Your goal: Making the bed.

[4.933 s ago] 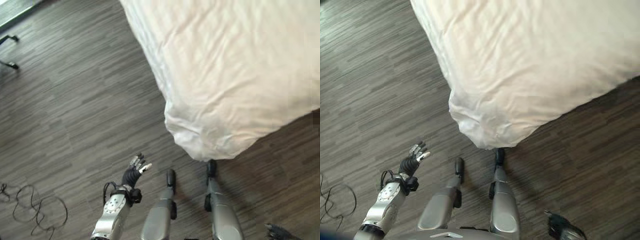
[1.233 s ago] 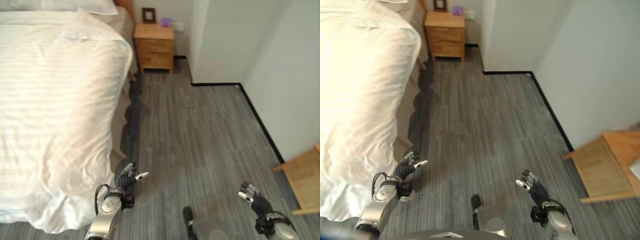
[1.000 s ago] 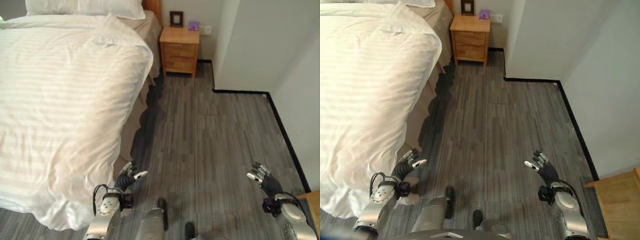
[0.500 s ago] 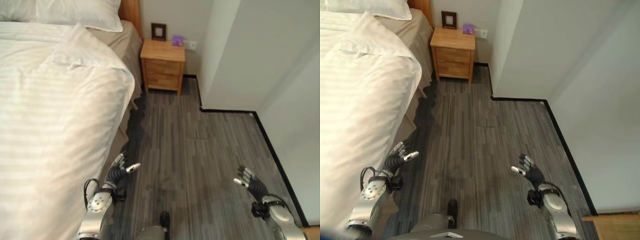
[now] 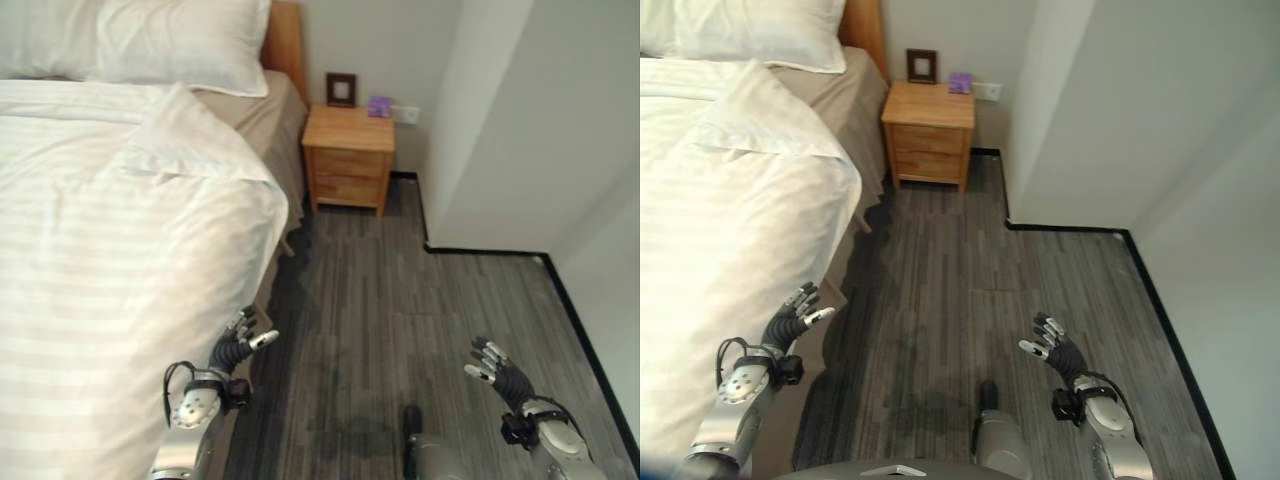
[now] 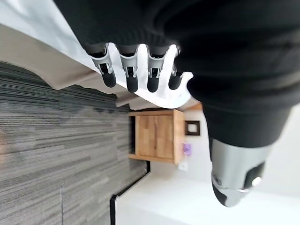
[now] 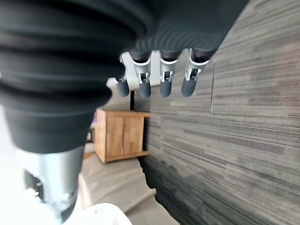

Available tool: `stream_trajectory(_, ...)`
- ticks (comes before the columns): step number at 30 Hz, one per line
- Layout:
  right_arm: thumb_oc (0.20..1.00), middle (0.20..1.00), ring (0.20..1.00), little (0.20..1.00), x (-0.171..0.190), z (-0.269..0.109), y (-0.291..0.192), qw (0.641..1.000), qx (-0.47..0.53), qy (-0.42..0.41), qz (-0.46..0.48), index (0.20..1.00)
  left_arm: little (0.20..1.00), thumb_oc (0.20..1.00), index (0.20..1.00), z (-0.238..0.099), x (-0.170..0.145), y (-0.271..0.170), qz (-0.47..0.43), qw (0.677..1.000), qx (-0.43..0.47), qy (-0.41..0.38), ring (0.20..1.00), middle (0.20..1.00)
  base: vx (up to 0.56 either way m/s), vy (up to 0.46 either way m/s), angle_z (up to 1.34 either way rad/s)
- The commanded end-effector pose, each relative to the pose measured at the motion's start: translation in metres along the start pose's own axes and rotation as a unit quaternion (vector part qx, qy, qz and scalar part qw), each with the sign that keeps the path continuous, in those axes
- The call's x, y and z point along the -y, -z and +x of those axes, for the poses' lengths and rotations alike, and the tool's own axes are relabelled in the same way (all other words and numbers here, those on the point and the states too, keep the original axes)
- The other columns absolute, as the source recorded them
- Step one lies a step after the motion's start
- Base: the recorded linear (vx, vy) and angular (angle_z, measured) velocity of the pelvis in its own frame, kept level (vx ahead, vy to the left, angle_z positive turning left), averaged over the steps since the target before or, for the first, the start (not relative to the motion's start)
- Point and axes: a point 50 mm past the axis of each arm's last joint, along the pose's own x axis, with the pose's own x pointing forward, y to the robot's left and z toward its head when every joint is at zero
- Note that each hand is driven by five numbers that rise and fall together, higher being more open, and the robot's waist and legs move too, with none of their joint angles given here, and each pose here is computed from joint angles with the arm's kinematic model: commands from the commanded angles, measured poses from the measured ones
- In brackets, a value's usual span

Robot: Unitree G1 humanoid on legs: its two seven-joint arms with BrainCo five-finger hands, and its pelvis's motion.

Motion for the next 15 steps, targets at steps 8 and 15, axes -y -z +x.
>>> stream_trajectory(8, 1.000, 1.000, 1.000, 1.000, 0.005, 0.013, -0.060, 0.991, 0.127, -0.007, -0.031, 1.000, 1.000, 1.000, 1.000, 0.009, 0.006, -0.029, -0.102, 0.991, 0.084, -0.022, 1.000, 1.000, 0.32, -0.462, 0.25)
stream_trajectory(15, 1.000, 1.000, 1.000, 1.000, 0.018, 0.014, -0.082, 0.985, 0.170, 0.022, -0.011, 1.000, 1.000, 1.000, 1.000, 0.009, -0.001, -0.024, -0.161, 0.982, 0.084, -0.050, 1.000, 1.000, 0.29, -0.318, 0.00)
